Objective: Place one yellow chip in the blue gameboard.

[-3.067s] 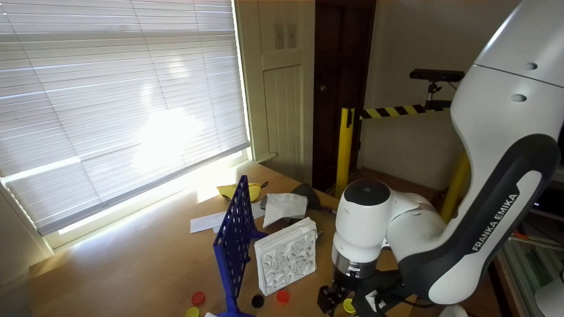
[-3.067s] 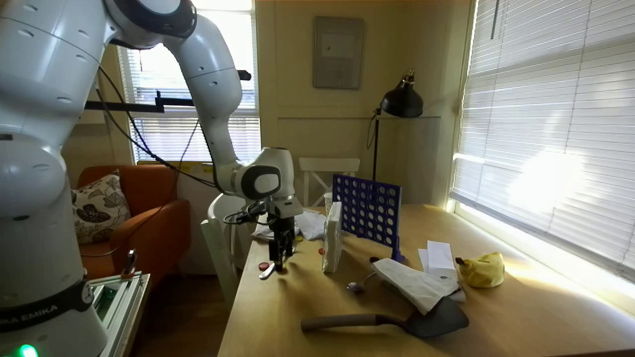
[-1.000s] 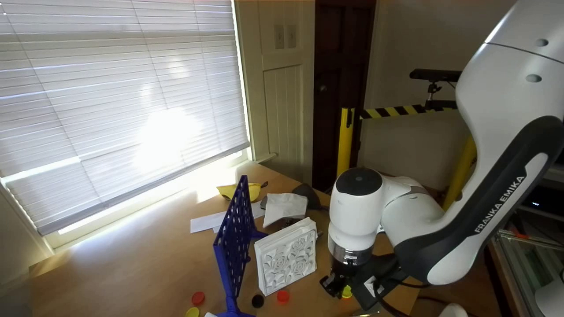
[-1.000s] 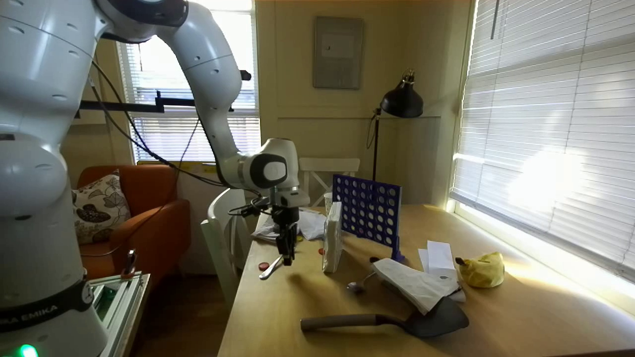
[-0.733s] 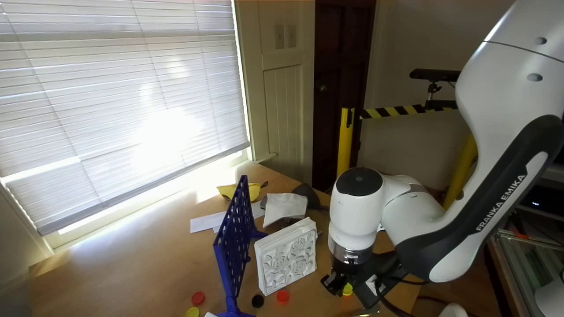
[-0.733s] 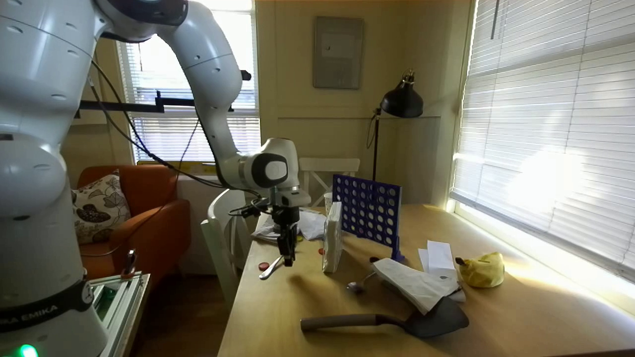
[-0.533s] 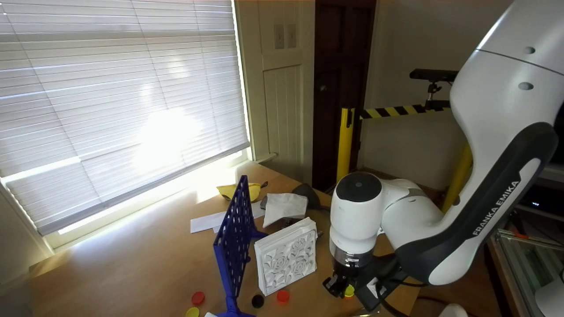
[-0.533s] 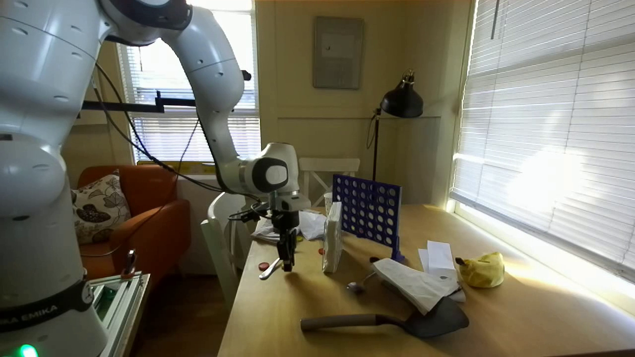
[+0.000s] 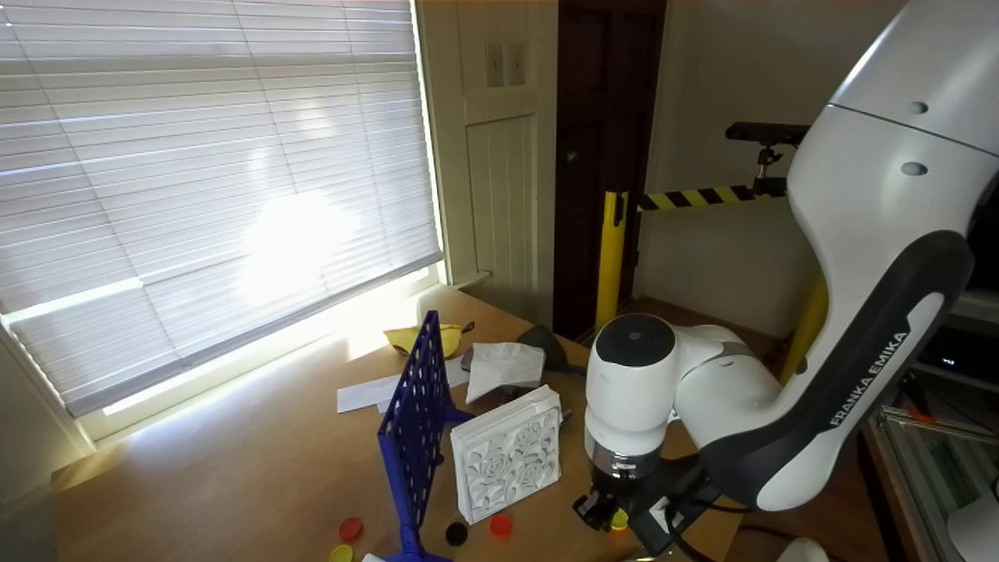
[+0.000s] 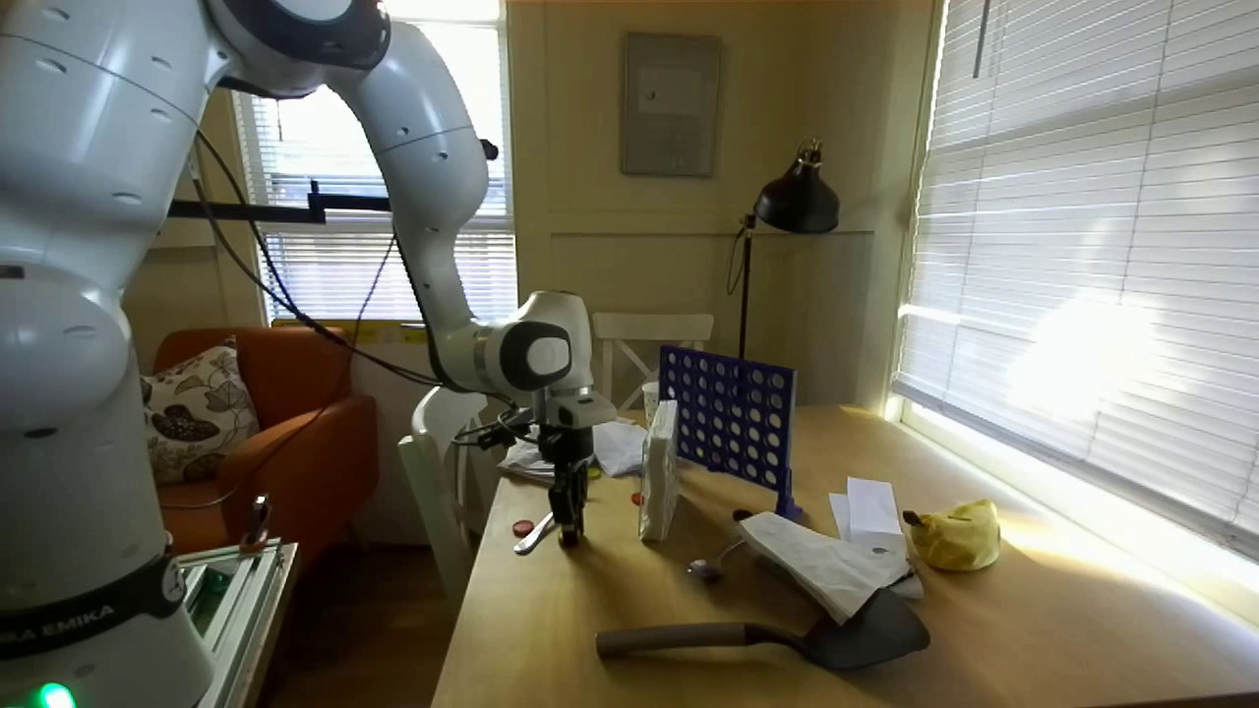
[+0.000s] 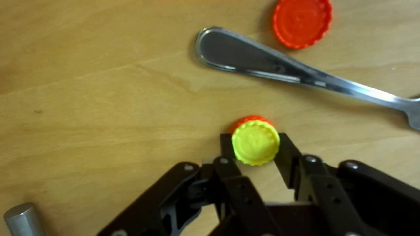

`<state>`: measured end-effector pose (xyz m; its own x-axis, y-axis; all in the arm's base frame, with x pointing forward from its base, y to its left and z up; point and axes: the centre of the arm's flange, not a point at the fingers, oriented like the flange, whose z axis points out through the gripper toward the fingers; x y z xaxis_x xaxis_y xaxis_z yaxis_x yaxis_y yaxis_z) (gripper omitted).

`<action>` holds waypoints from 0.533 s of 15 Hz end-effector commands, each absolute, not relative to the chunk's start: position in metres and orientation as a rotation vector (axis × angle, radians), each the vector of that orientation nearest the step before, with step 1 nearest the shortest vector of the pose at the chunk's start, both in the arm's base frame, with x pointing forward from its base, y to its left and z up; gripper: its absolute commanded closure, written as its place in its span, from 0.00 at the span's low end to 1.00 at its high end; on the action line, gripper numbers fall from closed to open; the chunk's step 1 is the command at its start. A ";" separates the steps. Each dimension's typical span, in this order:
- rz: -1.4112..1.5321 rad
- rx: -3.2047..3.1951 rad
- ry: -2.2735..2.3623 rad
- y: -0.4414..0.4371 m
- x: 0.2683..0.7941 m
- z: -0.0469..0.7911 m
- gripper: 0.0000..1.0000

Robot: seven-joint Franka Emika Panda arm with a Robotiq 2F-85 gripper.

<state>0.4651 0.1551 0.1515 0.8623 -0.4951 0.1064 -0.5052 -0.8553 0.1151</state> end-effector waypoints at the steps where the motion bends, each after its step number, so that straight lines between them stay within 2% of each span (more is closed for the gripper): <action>1: 0.122 2.893 -0.775 0.155 0.466 0.153 0.89; 8: 0.138 2.925 -0.734 0.146 0.468 0.181 0.89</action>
